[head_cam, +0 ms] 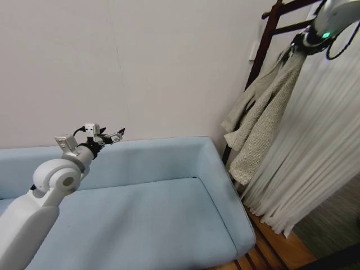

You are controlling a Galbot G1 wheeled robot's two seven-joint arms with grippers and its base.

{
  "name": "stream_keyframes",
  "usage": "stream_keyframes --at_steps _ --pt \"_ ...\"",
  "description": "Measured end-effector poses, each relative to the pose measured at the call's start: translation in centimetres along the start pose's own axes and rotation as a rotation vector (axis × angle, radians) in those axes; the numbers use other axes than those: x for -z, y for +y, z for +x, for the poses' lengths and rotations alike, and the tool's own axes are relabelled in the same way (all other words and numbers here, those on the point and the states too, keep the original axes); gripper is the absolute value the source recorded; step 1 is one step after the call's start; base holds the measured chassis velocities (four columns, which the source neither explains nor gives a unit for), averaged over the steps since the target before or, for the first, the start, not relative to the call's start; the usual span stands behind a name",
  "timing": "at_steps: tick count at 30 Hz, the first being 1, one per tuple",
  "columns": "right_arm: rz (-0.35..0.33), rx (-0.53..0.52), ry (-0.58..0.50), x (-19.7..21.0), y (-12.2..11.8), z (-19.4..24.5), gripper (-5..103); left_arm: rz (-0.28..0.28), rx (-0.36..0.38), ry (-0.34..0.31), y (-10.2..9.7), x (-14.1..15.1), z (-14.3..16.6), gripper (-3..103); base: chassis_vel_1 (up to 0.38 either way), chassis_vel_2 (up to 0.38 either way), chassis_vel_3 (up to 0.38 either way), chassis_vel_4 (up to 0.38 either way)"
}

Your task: Pick up the clothes from the sofa and hang them on the clothes hanger.

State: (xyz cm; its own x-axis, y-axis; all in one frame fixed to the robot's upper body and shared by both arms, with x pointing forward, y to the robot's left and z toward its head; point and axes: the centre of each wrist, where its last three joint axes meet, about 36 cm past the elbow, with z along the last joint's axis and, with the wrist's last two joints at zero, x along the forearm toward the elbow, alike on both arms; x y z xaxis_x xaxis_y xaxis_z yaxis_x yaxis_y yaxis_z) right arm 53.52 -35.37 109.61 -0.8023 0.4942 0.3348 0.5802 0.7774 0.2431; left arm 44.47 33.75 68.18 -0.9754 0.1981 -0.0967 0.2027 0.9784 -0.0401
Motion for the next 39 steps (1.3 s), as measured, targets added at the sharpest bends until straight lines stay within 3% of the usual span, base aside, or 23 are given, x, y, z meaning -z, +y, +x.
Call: stream_keyframes --at_steps 14,27,39 --pt "-0.020 -0.046 0.030 1.5 -0.1 -2.6 5 0.000 -0.011 -0.010 0.3 -0.2 -0.2 100 0.000 0.000 0.000 0.000" --pt "0.015 -0.071 0.052 -1.1 0.8 -6.0 5 -0.016 -0.040 -0.015 -0.2 -1.0 -0.6 100 0.000 0.000 0.000 0.000" --pt "0.042 -0.055 0.039 -2.0 1.0 -6.5 5 -0.018 -0.043 -0.019 -0.2 -1.0 -0.7 100 0.000 0.000 0.000 0.000"
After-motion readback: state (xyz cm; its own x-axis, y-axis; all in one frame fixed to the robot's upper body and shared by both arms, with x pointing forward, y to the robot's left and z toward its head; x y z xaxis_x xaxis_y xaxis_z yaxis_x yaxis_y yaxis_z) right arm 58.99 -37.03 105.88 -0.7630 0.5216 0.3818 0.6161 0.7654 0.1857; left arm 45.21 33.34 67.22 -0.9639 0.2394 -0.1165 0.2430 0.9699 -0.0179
